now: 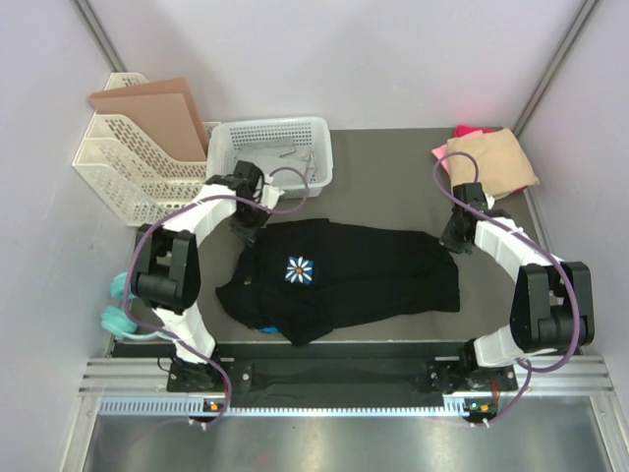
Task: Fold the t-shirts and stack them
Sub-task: Flatten out the tshirt
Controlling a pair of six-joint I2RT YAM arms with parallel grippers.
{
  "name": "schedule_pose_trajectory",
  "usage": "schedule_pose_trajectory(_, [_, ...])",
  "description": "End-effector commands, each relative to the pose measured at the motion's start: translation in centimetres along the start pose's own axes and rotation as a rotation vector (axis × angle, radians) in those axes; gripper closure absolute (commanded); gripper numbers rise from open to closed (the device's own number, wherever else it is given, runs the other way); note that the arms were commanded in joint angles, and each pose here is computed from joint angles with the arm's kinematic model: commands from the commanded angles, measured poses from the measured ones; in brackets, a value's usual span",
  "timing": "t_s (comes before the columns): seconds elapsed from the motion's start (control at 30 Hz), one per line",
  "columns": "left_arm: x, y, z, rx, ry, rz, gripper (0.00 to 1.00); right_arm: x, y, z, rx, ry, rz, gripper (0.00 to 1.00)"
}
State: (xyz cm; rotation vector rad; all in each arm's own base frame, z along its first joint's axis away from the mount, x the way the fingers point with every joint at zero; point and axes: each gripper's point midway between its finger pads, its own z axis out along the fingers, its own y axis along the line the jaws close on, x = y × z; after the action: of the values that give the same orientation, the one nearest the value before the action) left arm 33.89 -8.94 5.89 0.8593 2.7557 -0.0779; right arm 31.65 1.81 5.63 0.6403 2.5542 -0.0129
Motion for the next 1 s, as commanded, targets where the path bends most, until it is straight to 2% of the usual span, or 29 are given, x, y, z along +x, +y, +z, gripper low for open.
schedule_pose_trajectory(0.0, [-0.1,6.2,-6.1,-0.214,-0.067,0.043,1.00,-1.5,0.6,-0.8,-0.009,-0.063,-0.013,1.00])
schedule_pose_trajectory(0.13, [1.4,10.3,-10.4,-0.311,-0.099,0.062,1.00,-1.6,0.3,-0.9,0.004,-0.069,-0.010,1.00])
schedule_pose_trajectory(0.2, [2.1,10.8,-11.2,-0.336,-0.098,0.098,1.00,-1.7,0.3,-0.9,0.008,-0.072,-0.008,1.00])
schedule_pose_trajectory(0.3, [2.8,10.8,-11.8,-0.362,-0.119,0.116,1.00,-1.7,0.3,-0.9,0.008,-0.072,-0.006,1.00])
schedule_pose_trajectory(0.47, [3.9,9.3,-10.6,-0.295,-0.103,0.101,1.00,-1.8,0.2,-1.2,0.009,-0.084,-0.001,1.00])
schedule_pose_trajectory(0.57, [2.9,8.8,-11.1,-0.272,-0.147,0.088,1.00,-2.6,0.6,-2.0,-0.011,-0.105,0.007,1.00])
schedule_pose_trajectory(0.63, [1.1,9.1,-13.1,-0.287,-0.193,0.068,1.00,-3.9,1.5,-3.4,-0.060,-0.149,0.026,1.00])
schedule_pose_trajectory(0.67, [0.2,9.0,-14.3,-0.281,-0.226,0.061,1.00,-5.0,2.2,-4.5,-0.096,-0.182,0.035,1.00])
schedule_pose_trajectory(0.7, [-2.1,9.8,-17.9,-0.326,-0.314,0.046,1.00,-6.1,2.7,-6.3,-0.133,-0.227,0.047,1.00])
schedule_pose_trajectory(0.77, [-3.8,9.3,-21.4,-0.315,-0.393,0.039,1.00,-8.4,3.9,-9.7,-0.206,-0.304,0.058,1.00])
schedule_pose_trajectory(0.8, [-5.8,9.1,-25.6,-0.335,-0.511,0.040,1.00,-9.4,4.3,-12.6,-0.261,-0.367,0.064,1.00])
schedule_pose_trajectory(0.87, [-6.4,7.7,-29.7,-0.333,-0.604,0.047,1.00,-11.0,5.7,-17.5,-0.366,-0.466,0.048,1.00])
schedule_pose_trajectory(0.9, [-7.1,6.7,-33.2,-0.337,-0.699,0.057,1.00,-11.4,5.7,-21.2,-0.427,-0.545,0.035,1.00])
schedule_pose_trajectory(0.97, [-6.0,4.3,-36.6,-0.318,-0.773,0.075,1.00,-11.2,6.6,-26.3,-0.538,-0.625,-0.006,1.00])
